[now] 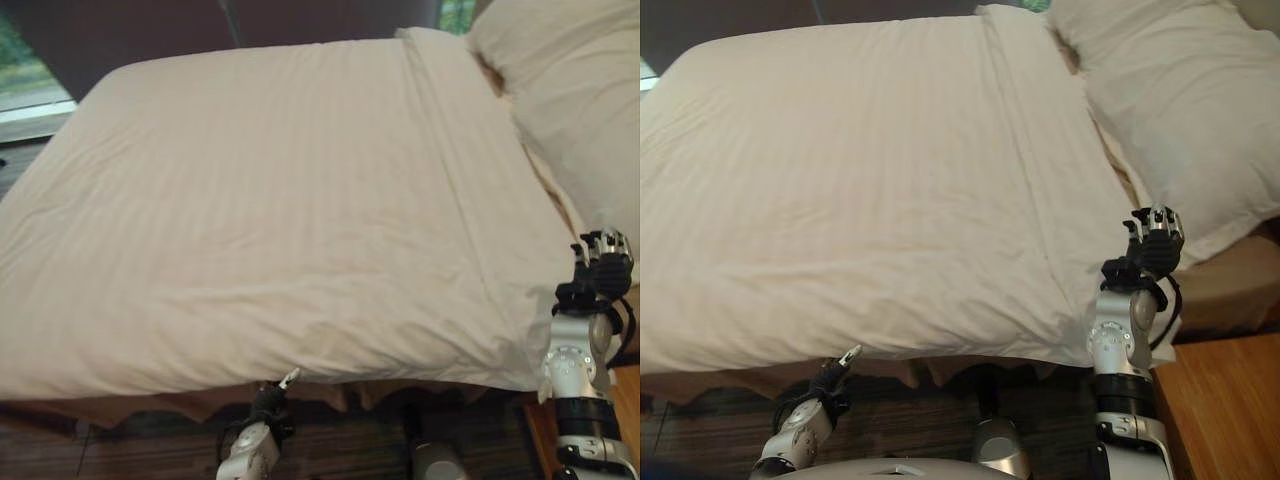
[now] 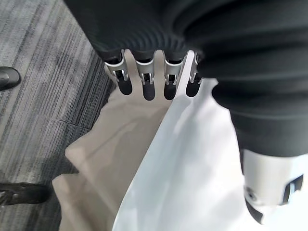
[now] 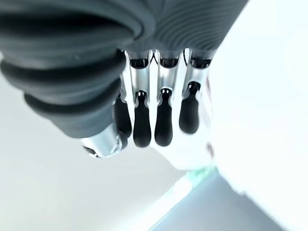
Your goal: Making the bed.
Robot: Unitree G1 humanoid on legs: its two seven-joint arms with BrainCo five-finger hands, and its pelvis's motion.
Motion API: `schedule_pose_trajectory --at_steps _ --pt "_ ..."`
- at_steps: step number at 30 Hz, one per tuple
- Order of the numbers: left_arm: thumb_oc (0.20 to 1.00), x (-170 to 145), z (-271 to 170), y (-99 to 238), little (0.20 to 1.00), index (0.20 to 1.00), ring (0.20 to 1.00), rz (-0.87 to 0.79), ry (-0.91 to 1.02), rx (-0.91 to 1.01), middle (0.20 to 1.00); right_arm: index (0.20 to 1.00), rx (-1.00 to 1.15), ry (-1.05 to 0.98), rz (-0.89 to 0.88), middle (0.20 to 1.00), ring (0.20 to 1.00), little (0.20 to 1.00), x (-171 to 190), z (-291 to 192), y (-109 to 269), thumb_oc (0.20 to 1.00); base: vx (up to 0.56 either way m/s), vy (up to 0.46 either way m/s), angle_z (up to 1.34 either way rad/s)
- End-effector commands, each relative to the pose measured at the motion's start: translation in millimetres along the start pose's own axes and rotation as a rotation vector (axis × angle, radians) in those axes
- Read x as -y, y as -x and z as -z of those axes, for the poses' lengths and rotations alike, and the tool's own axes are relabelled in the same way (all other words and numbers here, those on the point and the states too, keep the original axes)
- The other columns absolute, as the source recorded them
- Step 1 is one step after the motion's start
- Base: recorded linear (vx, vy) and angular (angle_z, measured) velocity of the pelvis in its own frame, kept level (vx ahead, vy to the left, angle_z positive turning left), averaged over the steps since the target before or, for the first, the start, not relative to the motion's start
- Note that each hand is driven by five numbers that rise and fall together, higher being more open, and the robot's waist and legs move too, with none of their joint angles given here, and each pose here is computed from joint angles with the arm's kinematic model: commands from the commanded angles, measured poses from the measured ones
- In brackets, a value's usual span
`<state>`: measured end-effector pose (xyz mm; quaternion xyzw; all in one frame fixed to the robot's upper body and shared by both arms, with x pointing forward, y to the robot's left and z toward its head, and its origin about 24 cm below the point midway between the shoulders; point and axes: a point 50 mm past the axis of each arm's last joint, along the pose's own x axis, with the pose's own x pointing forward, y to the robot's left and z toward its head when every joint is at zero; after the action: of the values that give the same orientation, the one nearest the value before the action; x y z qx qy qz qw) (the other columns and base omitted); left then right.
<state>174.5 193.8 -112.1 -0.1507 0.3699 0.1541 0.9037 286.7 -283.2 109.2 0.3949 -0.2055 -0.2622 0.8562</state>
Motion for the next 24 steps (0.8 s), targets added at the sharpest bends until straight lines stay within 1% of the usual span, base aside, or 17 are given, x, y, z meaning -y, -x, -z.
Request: schedule_pose_trajectory --at_steps 1,4,5,6,9,11,13,15,17,18,20,21,24 --pt "1.0 -3.8 -24.6 -4.3 1.0 1.0 1.0 0.031 -0.011 0.08 1.0 0.2 0.169 -0.11 0.003 0.2 0.2 0.2 -8.0 -29.6 -17.4 0.2 -0.02 -0.039 0.11" --pt "1.0 8.6 -33.7 -7.8 1.0 1.0 1.0 0.072 -0.026 0.107 1.0 0.2 0.213 -0.121 0.011 0.2 0.2 0.2 -27.4 -34.2 -29.8 0.2 -0.13 -0.051 0.14" --pt "1.0 8.9 -34.1 -7.9 1.0 1.0 1.0 0.073 -0.026 0.108 1.0 0.2 0.214 -0.122 0.011 0.2 0.2 0.2 -27.8 -34.4 -30.0 0.2 -0.18 0.008 0.16" --pt "1.0 18.2 -41.9 -10.4 1.0 1.0 1.0 0.097 -0.025 0.133 1.0 0.2 0.263 -0.122 0.017 0.2 0.2 0.2 -40.5 -46.1 -40.3 0.2 -0.11 0.012 0.16" --pt "1.0 29.3 -50.6 -10.5 1.0 1.0 1.0 0.144 -0.012 0.166 1.0 0.2 0.326 -0.066 0.065 0.2 0.2 0.2 -44.4 -69.8 -57.2 0.2 -0.06 0.019 0.16" --pt "1.0 34.5 -53.5 -10.2 1.0 1.0 1.0 0.161 0.004 0.182 1.0 0.2 0.291 -0.02 0.086 0.2 0.2 0.2 -42.7 -61.8 -59.7 0.2 -0.03 0.009 0.05" --pt "1.0 33.9 -56.2 -11.2 1.0 1.0 1.0 0.158 0.014 0.19 1.0 0.2 0.197 0.035 0.139 0.2 0.2 0.2 -26.5 -40.8 -59.8 0.2 -0.03 0.016 -0.24" --pt "1.0 31.6 -56.0 -12.5 1.0 1.0 1.0 0.145 0.021 0.187 1.0 0.2 0.135 0.07 0.228 0.2 0.2 0.2 -0.1 -28.1 -55.9 0.2 0.0 0.004 -0.26" --pt "1.0 26.7 -50.3 -14.9 1.0 1.0 1.0 0.117 0.06 0.157 1.0 0.2 0.098 0.042 0.334 0.2 0.2 0.2 30.3 -18.8 -47.0 0.2 0.03 0.019 -0.29" --pt "1.0 23.3 -49.2 -17.2 1.0 1.0 1.0 0.094 0.091 0.143 1.0 0.2 0.077 0.027 0.408 0.2 0.2 0.2 53.9 -14.3 -37.7 0.2 0.04 0.011 -0.19" --pt "1.0 22.9 -49.1 -17.5 1.0 1.0 1.0 0.094 0.09 0.142 1.0 0.2 0.077 0.024 0.407 0.2 0.2 0.2 55.3 -14.4 -37.4 0.2 0.03 0.011 -0.09" --pt "1.0 20.6 -49.1 -19.5 1.0 1.0 1.0 0.074 0.118 0.133 1.0 0.2 0.043 0.033 0.501 0.2 0.2 0.2 88.6 -11.5 -22.9 0.2 0.05 0.023 0.04" --pt "1.0 18.7 -47.0 -21.2 1.0 1.0 1.0 0.046 0.151 0.114 1.0 0.2 -0.007 0.08 0.61 0.2 0.2 0.2 129.4 -10.5 0.4 0.2 0.05 0.018 0.0"
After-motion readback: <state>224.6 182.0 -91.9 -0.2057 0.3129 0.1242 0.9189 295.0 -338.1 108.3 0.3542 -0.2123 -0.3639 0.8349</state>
